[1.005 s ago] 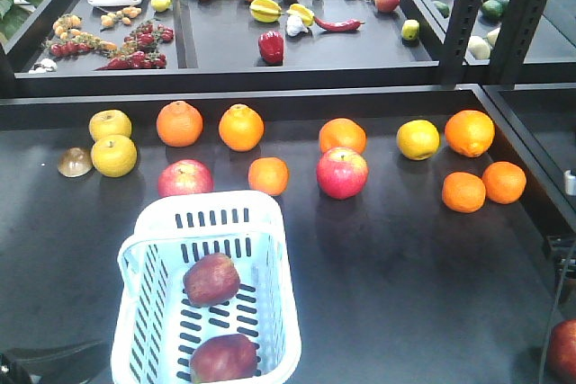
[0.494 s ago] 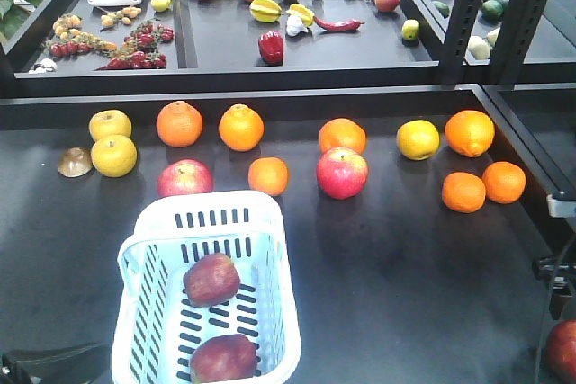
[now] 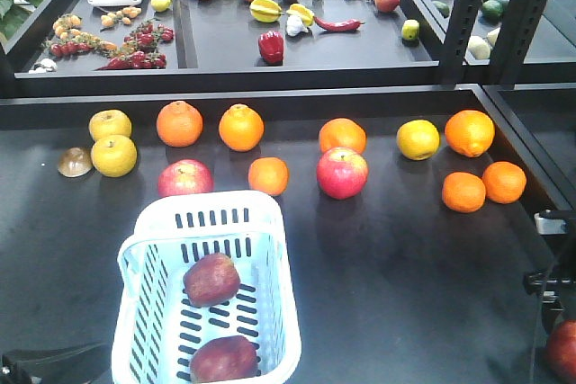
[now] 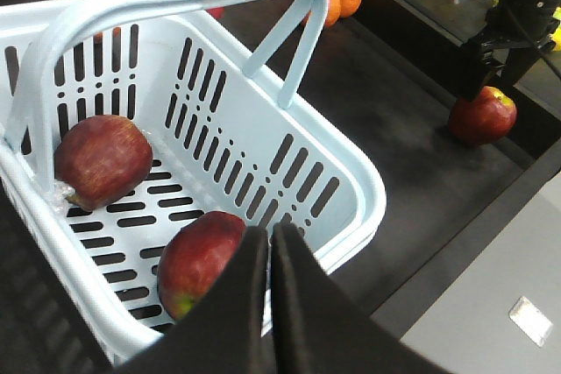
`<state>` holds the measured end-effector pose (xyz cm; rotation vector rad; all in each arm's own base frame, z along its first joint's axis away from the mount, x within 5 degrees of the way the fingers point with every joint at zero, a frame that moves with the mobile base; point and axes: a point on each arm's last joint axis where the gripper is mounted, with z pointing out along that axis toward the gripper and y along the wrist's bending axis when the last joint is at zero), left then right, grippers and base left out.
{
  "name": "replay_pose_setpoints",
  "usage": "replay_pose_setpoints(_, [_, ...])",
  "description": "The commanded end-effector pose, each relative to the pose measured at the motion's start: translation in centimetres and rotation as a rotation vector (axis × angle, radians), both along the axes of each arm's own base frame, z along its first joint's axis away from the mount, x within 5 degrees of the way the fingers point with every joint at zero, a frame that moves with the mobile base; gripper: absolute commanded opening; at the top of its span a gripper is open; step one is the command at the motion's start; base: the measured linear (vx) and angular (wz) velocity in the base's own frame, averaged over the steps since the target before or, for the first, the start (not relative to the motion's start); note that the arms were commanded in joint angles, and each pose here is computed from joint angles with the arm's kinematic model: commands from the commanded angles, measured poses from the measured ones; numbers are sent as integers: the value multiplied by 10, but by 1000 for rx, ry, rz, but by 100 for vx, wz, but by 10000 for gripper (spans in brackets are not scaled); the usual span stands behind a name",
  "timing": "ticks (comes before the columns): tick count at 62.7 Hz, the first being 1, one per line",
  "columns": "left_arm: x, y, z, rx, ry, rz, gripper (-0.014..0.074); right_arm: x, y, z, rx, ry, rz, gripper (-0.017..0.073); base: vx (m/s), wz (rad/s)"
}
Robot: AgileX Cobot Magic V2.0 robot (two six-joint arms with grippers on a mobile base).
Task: Pick three apples into basket with both arms
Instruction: 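Close the right gripper on the third red apple and lift it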
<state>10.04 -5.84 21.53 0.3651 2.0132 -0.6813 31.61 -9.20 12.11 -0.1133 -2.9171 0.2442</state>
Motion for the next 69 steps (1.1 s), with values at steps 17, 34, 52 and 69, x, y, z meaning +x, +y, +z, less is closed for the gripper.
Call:
replay_pose_setpoints(17, [3,-1,8,-11,-20,-4,-6,5,-8,-3,-51,7,24,631,0,0])
replay_pose_setpoints(34, [3,-1,8,-9,-20,-4,-6,5,-8,-6,-45,14,31,536,0,0])
replay_pose_setpoints(52, [3,-1,8,-9,-20,-4,-6,4,-2,10,9,-31,12,174,0,0])
replay_pose_setpoints(69, [3,-1,8,-9,-21,-3,-6,0,14,70,125,-239,50,-10,0,0])
